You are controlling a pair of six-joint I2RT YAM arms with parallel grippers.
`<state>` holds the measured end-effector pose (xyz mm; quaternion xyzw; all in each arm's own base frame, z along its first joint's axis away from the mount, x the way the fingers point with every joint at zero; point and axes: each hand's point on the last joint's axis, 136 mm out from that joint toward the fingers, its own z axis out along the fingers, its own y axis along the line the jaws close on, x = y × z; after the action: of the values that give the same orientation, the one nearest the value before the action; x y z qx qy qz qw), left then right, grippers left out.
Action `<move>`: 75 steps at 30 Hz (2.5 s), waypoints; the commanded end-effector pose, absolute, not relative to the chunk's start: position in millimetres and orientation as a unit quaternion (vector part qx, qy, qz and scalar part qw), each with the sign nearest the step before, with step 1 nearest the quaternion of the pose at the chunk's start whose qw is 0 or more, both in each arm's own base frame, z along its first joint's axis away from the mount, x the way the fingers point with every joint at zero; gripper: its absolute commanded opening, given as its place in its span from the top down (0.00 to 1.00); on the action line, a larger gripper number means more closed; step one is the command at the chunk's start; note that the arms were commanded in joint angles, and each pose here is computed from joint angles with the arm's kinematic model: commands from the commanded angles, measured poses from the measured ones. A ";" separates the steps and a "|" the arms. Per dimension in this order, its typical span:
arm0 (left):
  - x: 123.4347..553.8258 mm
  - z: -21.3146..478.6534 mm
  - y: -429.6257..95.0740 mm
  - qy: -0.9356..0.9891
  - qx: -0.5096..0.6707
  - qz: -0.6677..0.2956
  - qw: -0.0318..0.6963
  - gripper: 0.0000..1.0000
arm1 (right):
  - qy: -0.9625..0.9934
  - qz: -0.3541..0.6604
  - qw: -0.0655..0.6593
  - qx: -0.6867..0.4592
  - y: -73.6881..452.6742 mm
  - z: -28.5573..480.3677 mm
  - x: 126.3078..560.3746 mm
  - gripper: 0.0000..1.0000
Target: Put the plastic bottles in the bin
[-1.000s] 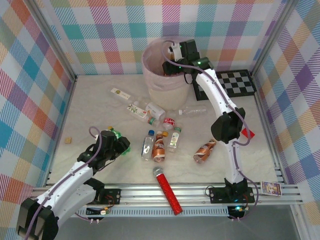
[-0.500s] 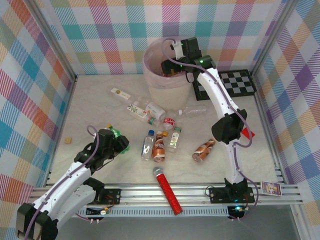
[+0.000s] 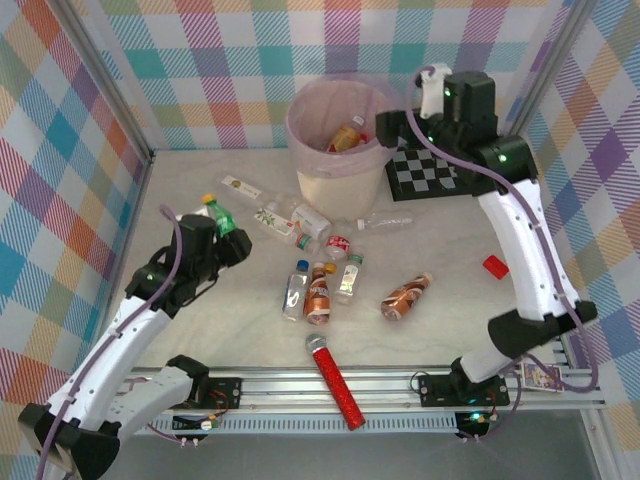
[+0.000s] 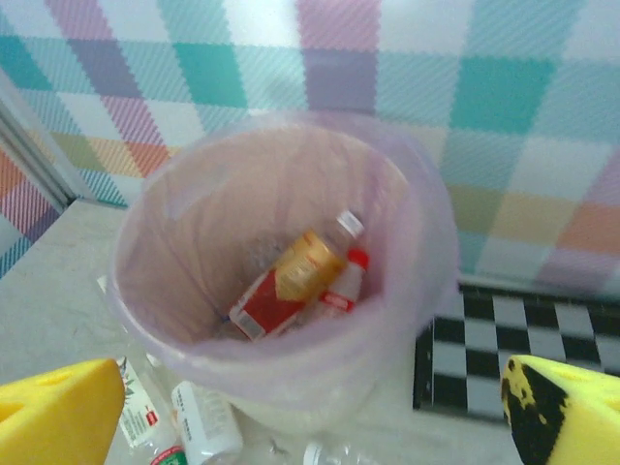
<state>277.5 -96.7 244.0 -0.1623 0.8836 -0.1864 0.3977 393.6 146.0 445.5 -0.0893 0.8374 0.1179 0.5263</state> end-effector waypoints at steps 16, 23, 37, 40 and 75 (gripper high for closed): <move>416.8 410.0 -195.3 0.810 0.028 -0.278 0.516 1.00 | 0.935 0.224 0.159 0.222 83.4 173.2 243.1 0.01; 470.7 424.1 -225.5 0.800 0.037 -0.298 0.519 1.00 | 0.921 0.261 0.083 0.278 96.0 127.4 208.5 0.01; 551.4 368.7 -278.0 0.830 0.046 -0.275 0.483 1.00 | 0.903 0.275 0.052 0.324 100.0 79.1 190.9 0.01; 554.2 352.1 -286.8 0.838 0.054 -0.268 0.472 1.00 | 0.899 0.300 0.053 0.315 108.3 78.1 198.0 0.02; 499.1 449.9 -277.2 0.787 0.099 -0.293 0.534 0.11 | 0.904 0.269 0.033 0.329 109.3 40.1 227.6 0.11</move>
<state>536.8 -295.9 370.1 0.0827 0.8268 -0.2937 0.4725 225.2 108.4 42.2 0.3274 0.9038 0.2736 0.0323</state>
